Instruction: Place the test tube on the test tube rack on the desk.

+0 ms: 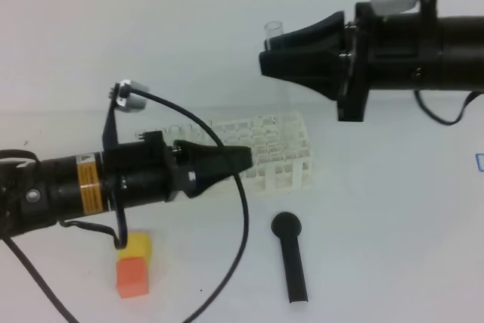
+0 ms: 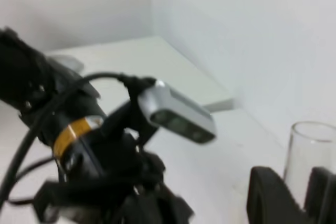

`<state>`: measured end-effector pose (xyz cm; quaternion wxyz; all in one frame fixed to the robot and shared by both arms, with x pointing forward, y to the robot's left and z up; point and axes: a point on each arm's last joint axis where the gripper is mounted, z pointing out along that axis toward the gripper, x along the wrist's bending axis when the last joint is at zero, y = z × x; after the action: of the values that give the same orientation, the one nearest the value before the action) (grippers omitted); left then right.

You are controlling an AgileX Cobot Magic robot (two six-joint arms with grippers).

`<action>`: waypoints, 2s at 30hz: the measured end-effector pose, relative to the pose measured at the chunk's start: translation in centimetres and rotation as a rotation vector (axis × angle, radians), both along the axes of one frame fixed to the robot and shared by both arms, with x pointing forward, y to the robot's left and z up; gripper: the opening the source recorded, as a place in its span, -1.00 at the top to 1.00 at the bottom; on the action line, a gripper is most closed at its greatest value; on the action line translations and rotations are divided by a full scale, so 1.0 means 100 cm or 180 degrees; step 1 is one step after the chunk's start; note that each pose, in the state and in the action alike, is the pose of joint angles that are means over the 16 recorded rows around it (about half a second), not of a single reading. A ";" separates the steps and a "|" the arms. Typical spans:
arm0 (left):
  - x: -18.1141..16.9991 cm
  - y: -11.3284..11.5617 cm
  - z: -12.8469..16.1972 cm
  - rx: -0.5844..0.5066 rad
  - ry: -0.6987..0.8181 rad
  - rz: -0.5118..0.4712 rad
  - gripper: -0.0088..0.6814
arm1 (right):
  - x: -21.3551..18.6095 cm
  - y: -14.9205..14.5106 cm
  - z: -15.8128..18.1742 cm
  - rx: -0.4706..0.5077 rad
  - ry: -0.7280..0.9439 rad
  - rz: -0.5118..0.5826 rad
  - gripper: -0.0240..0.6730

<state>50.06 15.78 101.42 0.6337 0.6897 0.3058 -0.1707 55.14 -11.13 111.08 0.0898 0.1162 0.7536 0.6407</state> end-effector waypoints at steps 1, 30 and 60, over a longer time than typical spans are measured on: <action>0.001 0.002 0.000 0.0005 0.0025 0.0017 0.56 | -0.001 -0.003 0.004 -0.0031 -0.0037 -0.0029 0.57; -0.130 0.040 0.137 0.0158 -0.1228 0.0213 0.97 | -0.033 -0.046 0.028 -0.0886 -0.0179 -0.0415 0.57; -0.126 0.113 0.115 0.0527 -0.1290 0.3594 0.98 | -0.042 -0.045 -0.023 -0.0126 0.0038 -0.0536 0.57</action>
<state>37.47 27.12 112.91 0.6162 0.4867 0.5100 0.3511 50.90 -15.64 108.80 0.1411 0.1813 0.7542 0.6152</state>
